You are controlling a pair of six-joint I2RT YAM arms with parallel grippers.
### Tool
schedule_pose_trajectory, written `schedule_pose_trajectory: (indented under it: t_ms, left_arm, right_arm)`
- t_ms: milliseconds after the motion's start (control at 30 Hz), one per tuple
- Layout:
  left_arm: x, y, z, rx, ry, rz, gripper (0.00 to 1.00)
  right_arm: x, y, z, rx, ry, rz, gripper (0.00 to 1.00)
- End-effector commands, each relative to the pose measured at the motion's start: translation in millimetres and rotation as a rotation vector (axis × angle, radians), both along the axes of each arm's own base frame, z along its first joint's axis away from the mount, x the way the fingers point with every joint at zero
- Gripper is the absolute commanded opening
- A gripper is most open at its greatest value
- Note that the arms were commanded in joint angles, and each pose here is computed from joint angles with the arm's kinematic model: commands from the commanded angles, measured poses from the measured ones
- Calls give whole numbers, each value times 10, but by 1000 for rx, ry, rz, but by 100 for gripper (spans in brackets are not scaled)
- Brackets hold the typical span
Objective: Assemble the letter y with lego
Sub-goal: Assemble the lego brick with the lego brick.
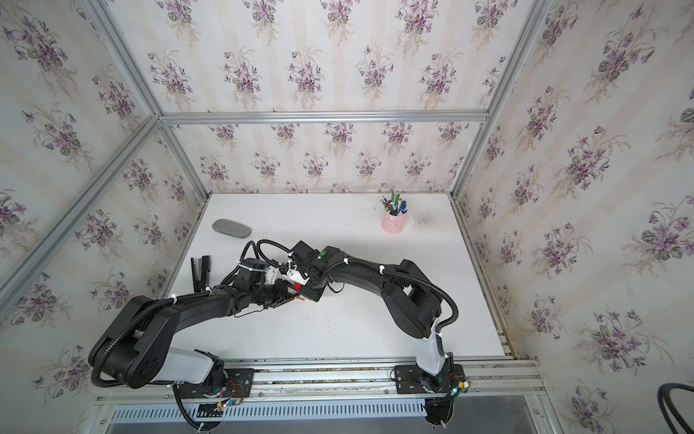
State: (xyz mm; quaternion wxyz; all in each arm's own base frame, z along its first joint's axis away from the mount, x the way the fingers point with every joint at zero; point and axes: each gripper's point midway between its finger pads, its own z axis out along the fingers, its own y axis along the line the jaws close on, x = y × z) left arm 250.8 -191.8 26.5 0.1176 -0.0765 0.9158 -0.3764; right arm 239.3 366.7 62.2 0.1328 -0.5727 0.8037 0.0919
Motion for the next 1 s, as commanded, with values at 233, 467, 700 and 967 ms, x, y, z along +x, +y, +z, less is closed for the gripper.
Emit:
schedule_pose_trajectory:
  t_ms: [233, 467, 700, 967]
  left_arm:
    - [-396, 345, -425, 180, 193, 54, 46]
    - [-410, 358, -451, 147, 198, 67, 46]
    - [-430, 383, -485, 135, 206, 75, 46]
    - [-441, 398, -512, 119, 216, 87, 46]
  right_arm:
    - [127, -28, -55, -27, -47, -34, 18]
    - [123, -22, -52, -25, -45, -36, 18]
    - [122, -20, -72, -27, -41, -37, 17]
    - [133, -45, -95, -49, -43, -39, 18]
